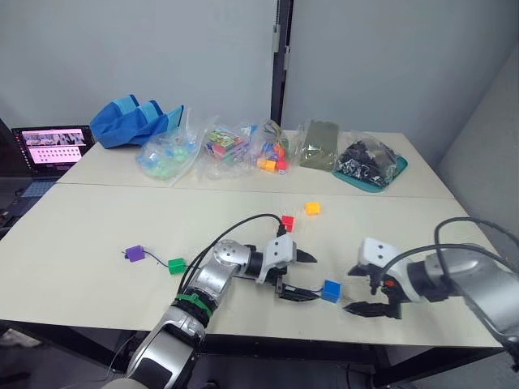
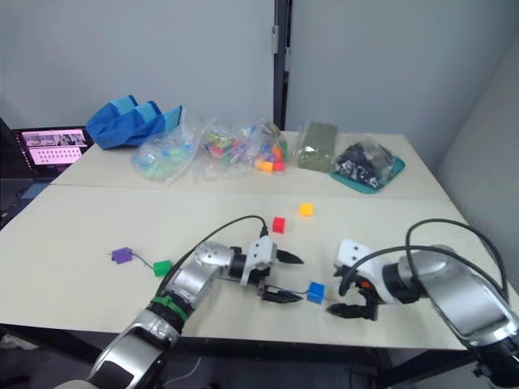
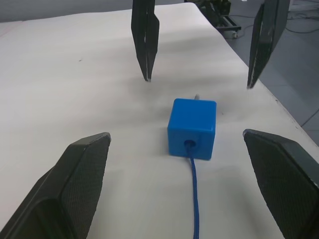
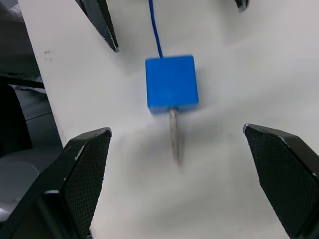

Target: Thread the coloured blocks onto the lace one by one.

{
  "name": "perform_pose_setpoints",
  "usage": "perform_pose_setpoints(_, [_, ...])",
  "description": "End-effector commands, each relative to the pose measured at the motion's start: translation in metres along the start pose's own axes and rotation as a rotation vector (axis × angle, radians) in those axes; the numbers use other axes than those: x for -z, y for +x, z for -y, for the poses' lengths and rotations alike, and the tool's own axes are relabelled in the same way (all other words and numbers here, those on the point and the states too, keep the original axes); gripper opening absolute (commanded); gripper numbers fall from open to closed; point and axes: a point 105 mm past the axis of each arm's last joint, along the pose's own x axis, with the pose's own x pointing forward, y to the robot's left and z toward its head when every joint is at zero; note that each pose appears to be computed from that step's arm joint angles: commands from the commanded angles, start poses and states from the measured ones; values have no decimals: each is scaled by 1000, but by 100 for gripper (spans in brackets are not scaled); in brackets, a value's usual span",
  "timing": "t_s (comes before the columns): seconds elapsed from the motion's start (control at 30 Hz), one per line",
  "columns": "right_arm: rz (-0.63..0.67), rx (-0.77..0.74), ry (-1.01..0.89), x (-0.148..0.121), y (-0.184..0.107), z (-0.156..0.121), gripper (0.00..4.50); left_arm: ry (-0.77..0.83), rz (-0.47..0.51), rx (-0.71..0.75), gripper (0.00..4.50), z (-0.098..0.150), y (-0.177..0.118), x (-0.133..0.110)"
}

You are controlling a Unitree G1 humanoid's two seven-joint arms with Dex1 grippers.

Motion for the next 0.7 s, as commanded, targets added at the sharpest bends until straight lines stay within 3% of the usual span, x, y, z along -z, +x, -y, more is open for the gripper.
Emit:
perform_pose_setpoints(0.03, [11,71,-21,-5,-12,1,448,48,5,32,450,2,14,-5])
perform_pose_setpoints(0.3, [11,143,21,6,-11,-4,448,32,-16,39,450,0,33,3])
perform_pose_setpoints(0.33, [11,154,25,7,-11,-4,450,28,-17,40,391,0,34,3])
perform_pose_setpoints(0.6, [0,184,15,15,-2,-4,450,23,-52,101,130,6,36,10])
perform_pose_setpoints(0.7, [5,190,10,16,2,-3,450,19,-55,104,119,7,37,12])
